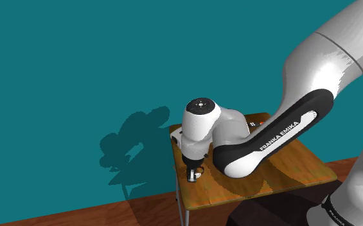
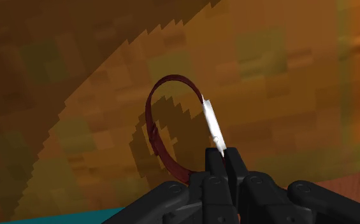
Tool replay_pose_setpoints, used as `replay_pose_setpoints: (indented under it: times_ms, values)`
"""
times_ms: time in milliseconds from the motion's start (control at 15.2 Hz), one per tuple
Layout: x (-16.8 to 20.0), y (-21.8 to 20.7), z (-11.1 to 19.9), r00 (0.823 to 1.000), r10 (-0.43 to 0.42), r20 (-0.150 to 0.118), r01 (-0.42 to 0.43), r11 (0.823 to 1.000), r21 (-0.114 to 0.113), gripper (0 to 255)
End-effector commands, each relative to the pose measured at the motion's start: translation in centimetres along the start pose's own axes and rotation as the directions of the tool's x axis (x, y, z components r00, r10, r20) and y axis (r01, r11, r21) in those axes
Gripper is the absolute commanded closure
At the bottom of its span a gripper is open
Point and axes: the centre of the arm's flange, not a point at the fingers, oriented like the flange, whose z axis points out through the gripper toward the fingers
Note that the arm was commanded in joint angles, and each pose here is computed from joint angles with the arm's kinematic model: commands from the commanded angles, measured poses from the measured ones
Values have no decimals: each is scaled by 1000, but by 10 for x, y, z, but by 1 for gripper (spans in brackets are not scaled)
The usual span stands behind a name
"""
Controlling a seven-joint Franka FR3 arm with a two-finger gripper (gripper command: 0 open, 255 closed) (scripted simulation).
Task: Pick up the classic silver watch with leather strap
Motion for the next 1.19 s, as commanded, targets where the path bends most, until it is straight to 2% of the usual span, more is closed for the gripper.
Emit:
replay_pose_setpoints:
  times_ms: [0, 990, 1122]
  values:
    - [1, 0, 0, 1000, 0, 0, 0, 1000, 0, 255]
    - [7, 7, -79, 1000, 0, 0, 0, 1000, 0, 255]
    - [7, 7, -79, 1000, 0, 0, 0, 1000, 0, 255]
